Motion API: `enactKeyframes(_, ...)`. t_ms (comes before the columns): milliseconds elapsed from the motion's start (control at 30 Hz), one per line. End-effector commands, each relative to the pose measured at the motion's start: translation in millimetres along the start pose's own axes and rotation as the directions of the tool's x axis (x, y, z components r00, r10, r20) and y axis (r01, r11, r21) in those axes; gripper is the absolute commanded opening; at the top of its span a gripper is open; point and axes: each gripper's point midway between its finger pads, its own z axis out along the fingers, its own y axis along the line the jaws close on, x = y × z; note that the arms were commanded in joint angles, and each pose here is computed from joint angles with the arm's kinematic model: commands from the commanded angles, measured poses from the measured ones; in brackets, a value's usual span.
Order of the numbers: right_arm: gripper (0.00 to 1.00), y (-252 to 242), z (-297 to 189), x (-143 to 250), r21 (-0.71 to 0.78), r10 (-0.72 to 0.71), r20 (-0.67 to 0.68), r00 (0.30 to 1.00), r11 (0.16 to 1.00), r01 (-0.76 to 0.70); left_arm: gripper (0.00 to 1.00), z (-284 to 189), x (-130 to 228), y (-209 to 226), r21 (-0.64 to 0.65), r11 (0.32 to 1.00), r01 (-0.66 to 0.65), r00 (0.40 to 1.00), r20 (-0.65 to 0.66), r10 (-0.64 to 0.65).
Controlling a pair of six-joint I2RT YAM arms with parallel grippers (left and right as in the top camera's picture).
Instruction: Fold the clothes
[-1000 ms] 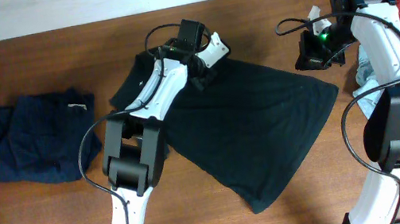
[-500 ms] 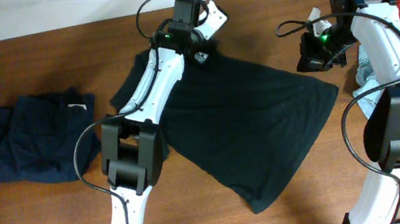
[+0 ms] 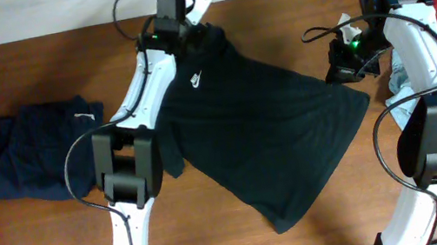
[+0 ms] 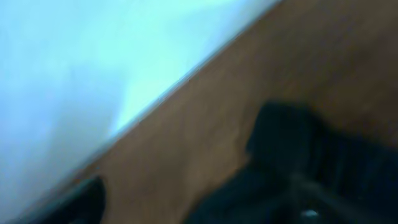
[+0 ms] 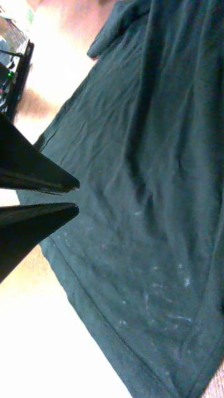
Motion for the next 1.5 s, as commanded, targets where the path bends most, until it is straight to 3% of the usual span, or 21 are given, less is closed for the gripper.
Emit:
enactKeyframes(0,0.13,1.0,-7.9,1.1,0.022,-0.025,0.01,1.0,0.999,0.025,0.99,-24.9,11.3,29.2,-0.041,0.993,0.115,0.989,-0.086,-0.118)
enactKeyframes(167,0.13,-9.3,-7.4,16.9,0.082,-0.002,-0.052,0.999,0.997,0.007,0.89,-73.4,64.5,8.1,0.104,0.981,0.167,0.926,-0.359,-0.119)
enactKeyframes(300,0.13,-8.3,0.5,34.4,0.1,-0.036,-0.127,0.991,0.994,0.049,0.67,-101.0,106.9,-17.2,0.175,0.964,0.2,0.834,-0.547,-0.073)
enactKeyframes(433,0.13,12.9,1.1,41.5,0.089,-0.135,-0.131,0.982,0.985,0.147,0.7,-128.2,116.5,-22.8,0.197,0.956,0.217,0.788,-0.613,-0.052)
enactKeyframes(500,0.13,28.5,-5.7,45.2,0.087,-0.184,-0.108,0.977,0.977,0.193,0.8,-145.0,108.3,-19.0,0.194,0.957,0.215,0.794,-0.605,-0.056)
enactKeyframes(767,0.13,73.4,-77.4,73.7,0.241,-0.326,0.105,0.94,0.925,0.294,0.81,-259.9,56.3,8.6,0.14,0.973,0.182,0.868,-0.489,-0.092)
enactKeyframes(900,0.13,95.4,-132.2,89.9,0.332,-0.389,0.315,0.866,0.9,0.283,0.82,-317.0,40.2,15.6,0.114,0.978,0.175,0.901,-0.419,-0.113)
enactKeyframes(1033,0.13,106.6,-180.9,118.3,0.394,-0.416,0.479,0.773,0.889,0.234,0.99,-363.8,30.9,19.1,0.077,0.976,0.204,0.92,-0.356,-0.165)
enactKeyframes(1167,0.17,108.1,-205.0,150.7,0.384,-0.401,0.571,0.717,0.902,0.198,0.99,-402.3,21.5,15.3,0.094,0.974,0.208,0.945,-0.277,-0.175)
enactKeyframes(1267,0.26,101.3,-197.6,166.4,0.345,-0.353,0.584,0.731,0.923,0.17,0.99,-422.8,2.2,1.1,0.188,0.957,0.219,0.967,-0.174,-0.187)
enactKeyframes(1333,0.46,90.9,-178.0,171.0,0.343,-0.321,0.55,0.771,0.928,0.142,0.99,-426.6,-4.8,7.8,0.161,0.965,0.208,0.973,-0.132,-0.188)
enactKeyframes(1367,0.5,84.3,-163.6,172.7,0.354,-0.31,0.518,0.797,0.926,0.13,0.99,-425.5,-5.3,12.5,0.137,0.969,0.205,0.974,-0.128,-0.188)
enactKeyframes(1467,0.51,71.4,-117.2,174.2,0.374,-0.283,0.425,0.86,0.92,0.118,0.99,-410.7,-2.7,19.4,0.1,0.974,0.202,0.971,-0.149,-0.186)
